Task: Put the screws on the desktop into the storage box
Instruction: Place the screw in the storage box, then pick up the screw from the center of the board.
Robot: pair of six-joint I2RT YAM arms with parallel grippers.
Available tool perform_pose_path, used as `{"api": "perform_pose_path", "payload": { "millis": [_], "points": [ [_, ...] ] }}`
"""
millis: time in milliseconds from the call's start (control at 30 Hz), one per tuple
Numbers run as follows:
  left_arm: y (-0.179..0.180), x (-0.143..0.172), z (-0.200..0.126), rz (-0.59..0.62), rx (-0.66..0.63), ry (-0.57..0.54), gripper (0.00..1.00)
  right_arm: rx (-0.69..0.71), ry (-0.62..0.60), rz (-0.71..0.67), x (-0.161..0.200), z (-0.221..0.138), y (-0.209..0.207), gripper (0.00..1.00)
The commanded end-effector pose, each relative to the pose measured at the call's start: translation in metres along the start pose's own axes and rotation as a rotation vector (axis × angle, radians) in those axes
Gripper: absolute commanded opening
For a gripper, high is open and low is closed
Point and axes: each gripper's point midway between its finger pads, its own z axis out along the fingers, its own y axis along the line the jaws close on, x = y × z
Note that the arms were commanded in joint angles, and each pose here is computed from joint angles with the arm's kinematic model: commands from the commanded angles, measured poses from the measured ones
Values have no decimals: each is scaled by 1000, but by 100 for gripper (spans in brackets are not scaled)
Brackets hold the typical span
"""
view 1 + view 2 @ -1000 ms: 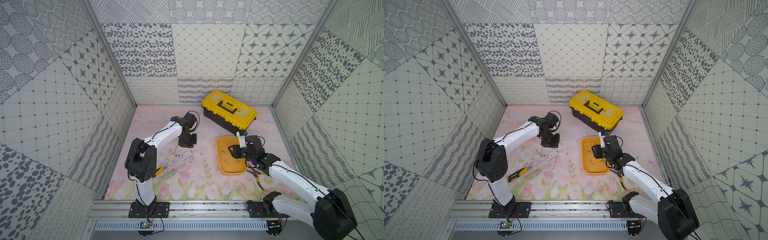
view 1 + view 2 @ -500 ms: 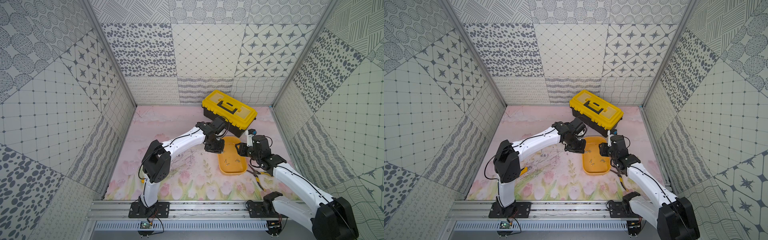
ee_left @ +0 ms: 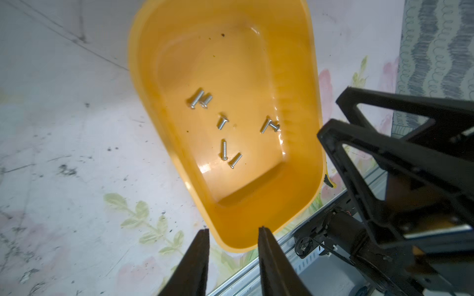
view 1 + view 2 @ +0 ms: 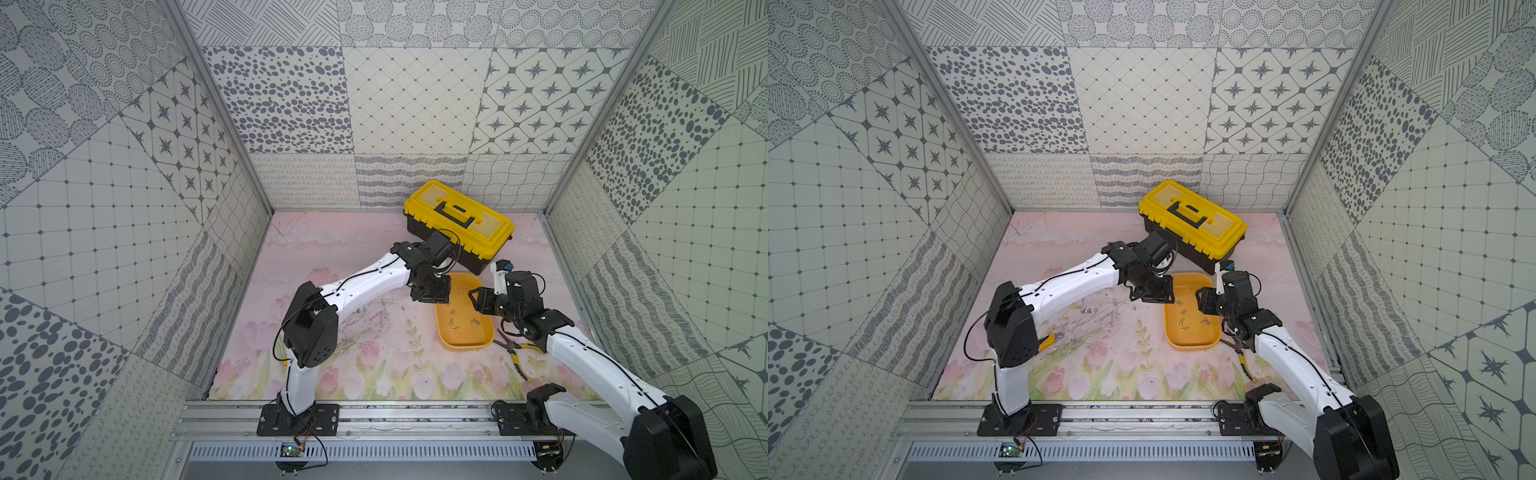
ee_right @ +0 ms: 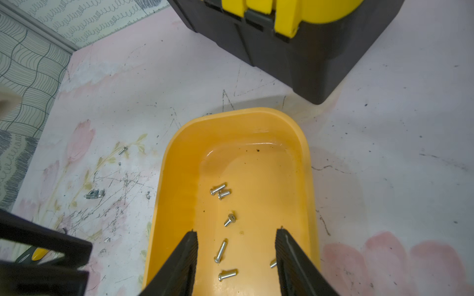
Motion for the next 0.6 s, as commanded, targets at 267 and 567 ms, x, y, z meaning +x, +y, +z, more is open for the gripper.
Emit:
{"api": "perform_pose_path", "payload": {
  "millis": [267, 567],
  "points": [
    [215, 66, -129, -405, -245, -177, 36, -245, 153, -422, 22, 36, 158, 53],
    [251, 92, -137, -488, -307, -239, 35, -280, 313, -569, 50, 106, 218, 48]
  ]
}}
